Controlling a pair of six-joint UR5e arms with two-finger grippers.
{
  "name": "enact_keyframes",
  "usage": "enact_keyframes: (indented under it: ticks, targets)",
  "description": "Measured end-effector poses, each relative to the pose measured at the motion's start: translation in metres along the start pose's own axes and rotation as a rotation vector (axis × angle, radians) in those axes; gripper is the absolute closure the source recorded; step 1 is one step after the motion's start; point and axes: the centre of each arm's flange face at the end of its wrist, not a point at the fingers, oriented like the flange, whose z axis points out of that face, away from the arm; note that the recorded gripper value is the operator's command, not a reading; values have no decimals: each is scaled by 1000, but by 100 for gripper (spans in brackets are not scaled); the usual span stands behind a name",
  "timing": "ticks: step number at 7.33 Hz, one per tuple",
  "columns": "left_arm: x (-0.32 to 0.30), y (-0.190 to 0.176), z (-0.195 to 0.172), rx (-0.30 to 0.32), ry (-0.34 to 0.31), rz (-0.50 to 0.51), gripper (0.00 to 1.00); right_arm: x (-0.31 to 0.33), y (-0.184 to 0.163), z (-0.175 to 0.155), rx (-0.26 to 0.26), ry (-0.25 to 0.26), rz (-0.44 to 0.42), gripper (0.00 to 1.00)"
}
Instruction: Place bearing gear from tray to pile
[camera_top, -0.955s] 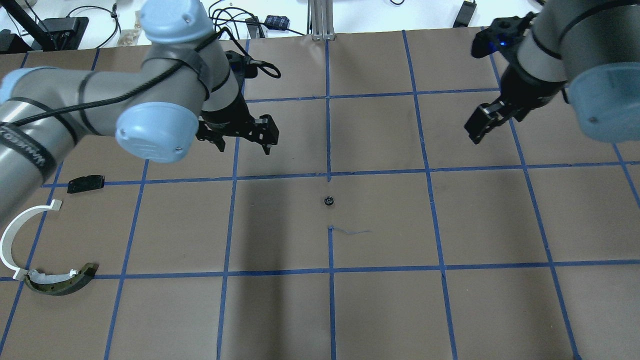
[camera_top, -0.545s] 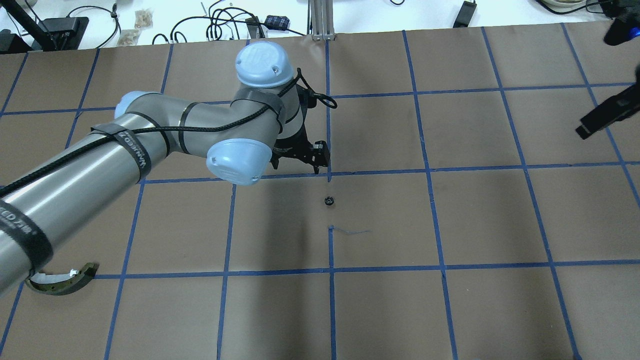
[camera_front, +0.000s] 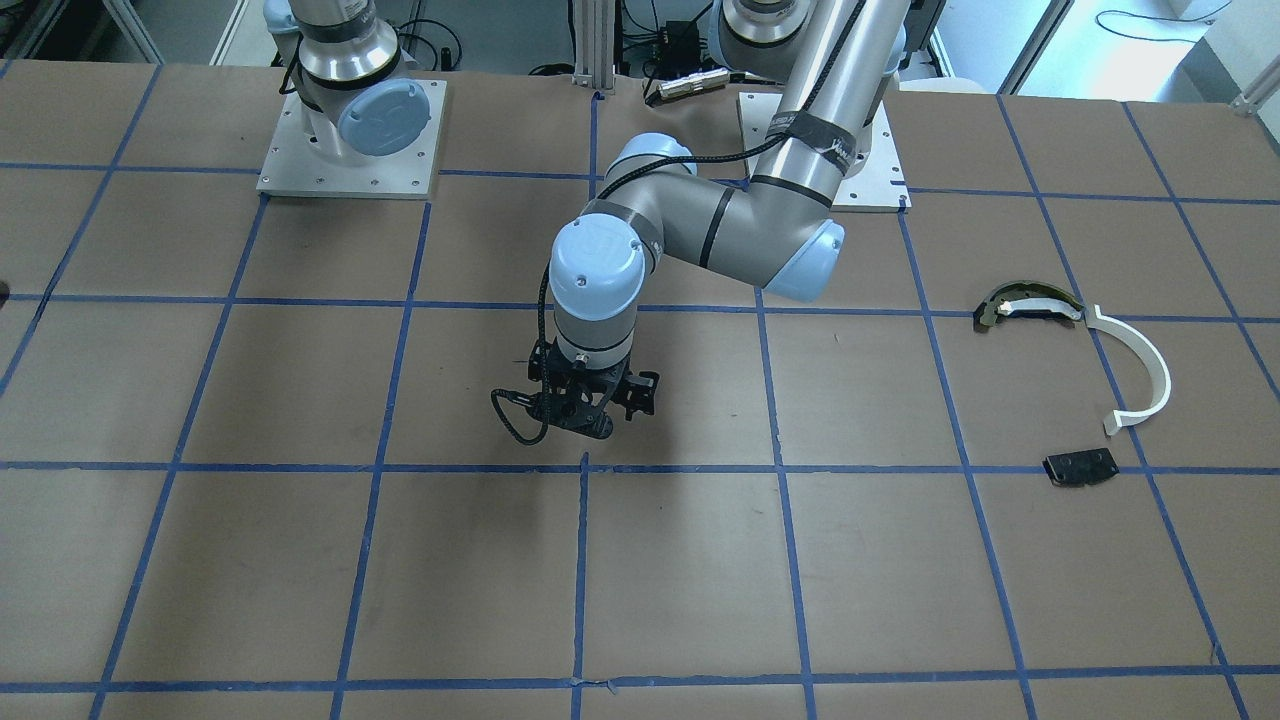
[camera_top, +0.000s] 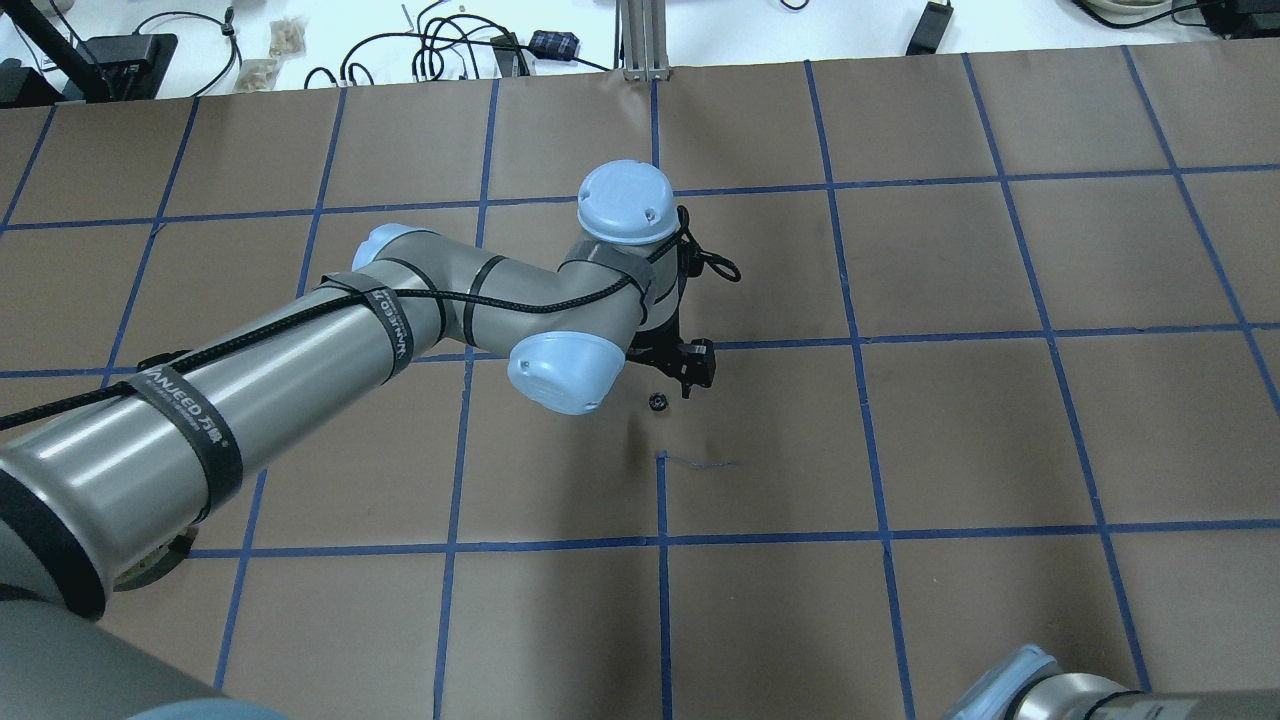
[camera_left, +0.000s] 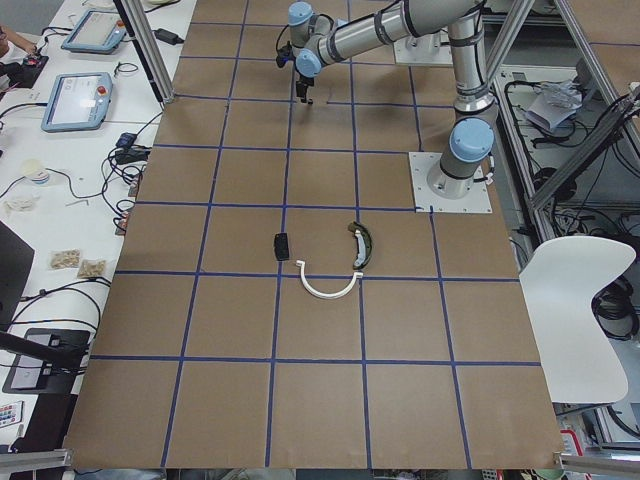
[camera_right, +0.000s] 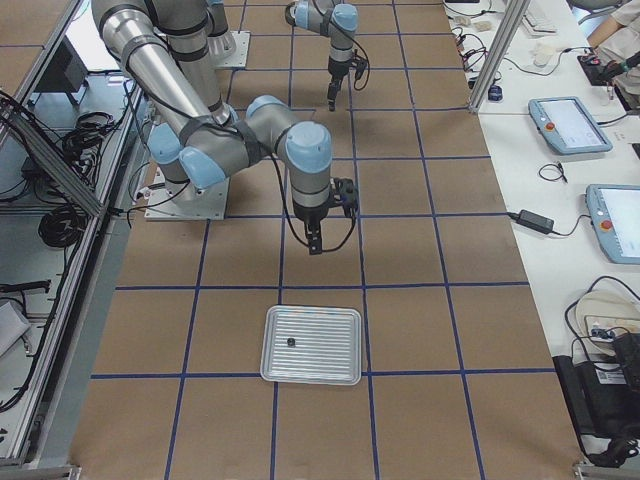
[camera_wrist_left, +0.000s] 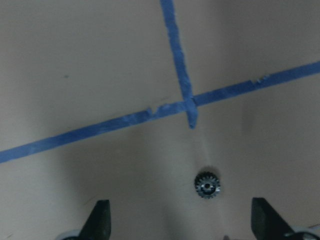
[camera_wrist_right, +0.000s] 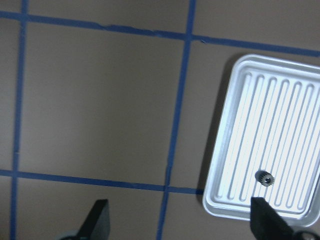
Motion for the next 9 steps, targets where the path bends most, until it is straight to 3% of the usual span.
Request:
enact_keyframes:
  ticks: [3, 5, 6, 7, 9]
  targets:
    - [5, -2, 20, -28, -5, 19, 5, 95, 38, 105, -39, 15, -39, 1]
    - [5, -4, 31, -39, -12, 24, 20, 125, 61, 153, -47, 1, -20, 8]
    - [5, -5, 33, -42, -13, 26, 33, 133, 66, 175, -51, -8, -13, 9]
    - [5, -6, 33, -41, -14, 29, 51, 136, 68, 189, -57, -20, -12, 16]
    - [5, -9, 32, -34, -13, 31, 100, 138, 69, 199, -61, -30, -19, 53]
